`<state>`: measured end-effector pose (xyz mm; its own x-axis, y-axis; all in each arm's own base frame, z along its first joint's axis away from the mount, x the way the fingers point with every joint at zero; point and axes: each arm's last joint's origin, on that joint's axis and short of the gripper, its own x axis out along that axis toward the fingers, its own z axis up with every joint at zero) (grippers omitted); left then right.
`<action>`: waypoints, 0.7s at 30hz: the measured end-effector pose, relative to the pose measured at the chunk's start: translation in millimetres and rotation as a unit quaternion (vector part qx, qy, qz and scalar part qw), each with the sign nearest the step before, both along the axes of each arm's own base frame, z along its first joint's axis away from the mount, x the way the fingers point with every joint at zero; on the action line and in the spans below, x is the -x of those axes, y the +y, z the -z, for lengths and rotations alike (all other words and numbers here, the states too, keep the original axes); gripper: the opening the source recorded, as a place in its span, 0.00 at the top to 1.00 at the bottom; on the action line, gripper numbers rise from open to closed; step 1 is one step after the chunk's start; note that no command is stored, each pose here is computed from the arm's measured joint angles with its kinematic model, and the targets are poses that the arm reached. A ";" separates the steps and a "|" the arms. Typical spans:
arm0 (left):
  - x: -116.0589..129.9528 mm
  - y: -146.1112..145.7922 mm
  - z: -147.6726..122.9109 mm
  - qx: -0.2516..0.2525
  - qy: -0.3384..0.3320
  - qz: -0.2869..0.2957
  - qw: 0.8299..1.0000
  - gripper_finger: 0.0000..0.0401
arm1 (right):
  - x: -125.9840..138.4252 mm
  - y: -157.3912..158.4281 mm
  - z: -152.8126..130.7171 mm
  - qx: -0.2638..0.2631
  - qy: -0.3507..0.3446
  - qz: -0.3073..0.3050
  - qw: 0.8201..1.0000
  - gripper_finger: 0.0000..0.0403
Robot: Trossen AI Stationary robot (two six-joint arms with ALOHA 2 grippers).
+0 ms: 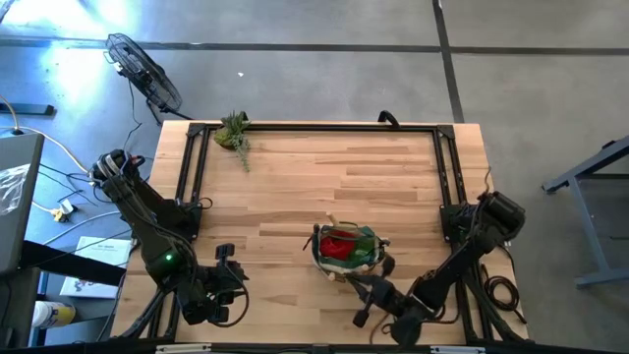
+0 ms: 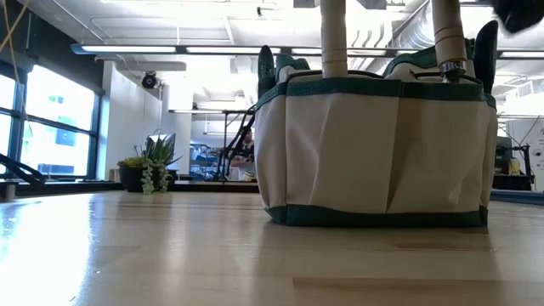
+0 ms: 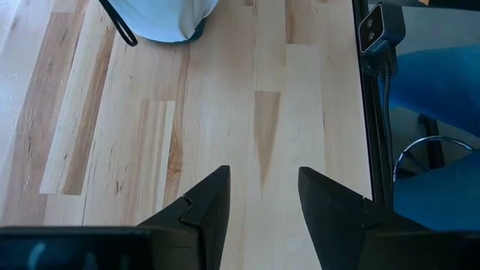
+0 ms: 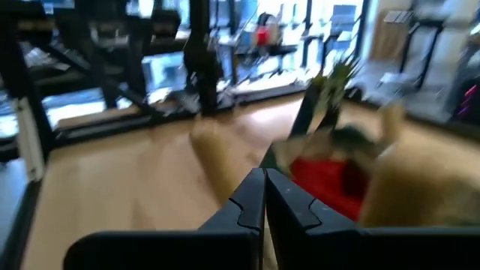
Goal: Pick & Place Garden tools in Gardening bag
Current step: Adjust the light brown gardening bag on the table
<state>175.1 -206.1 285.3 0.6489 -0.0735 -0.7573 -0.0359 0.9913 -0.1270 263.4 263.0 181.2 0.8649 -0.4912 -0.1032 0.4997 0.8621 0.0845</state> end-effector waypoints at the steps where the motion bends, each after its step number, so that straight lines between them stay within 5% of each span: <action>1: 0.1 0.0 -0.1 0.000 0.000 0.000 1.000 0.62 | -1.2 -1.6 2.6 -0.014 0.006 -0.010 1.000 0.99; 5: 0.1 0.0 0.1 0.000 0.000 0.000 1.000 0.62 | -5.5 -1.5 1.7 -0.040 0.010 -0.043 0.998 0.99; 12: 0.0 0.1 0.0 -0.001 -0.001 -0.001 1.000 0.62 | -4.7 14.3 -31.4 -0.008 -0.049 -0.105 0.993 0.99; 21: 0.0 0.1 0.1 -0.001 -0.001 -0.001 1.000 0.62 | 17.5 17.9 -50.2 0.076 -0.012 0.058 0.995 0.99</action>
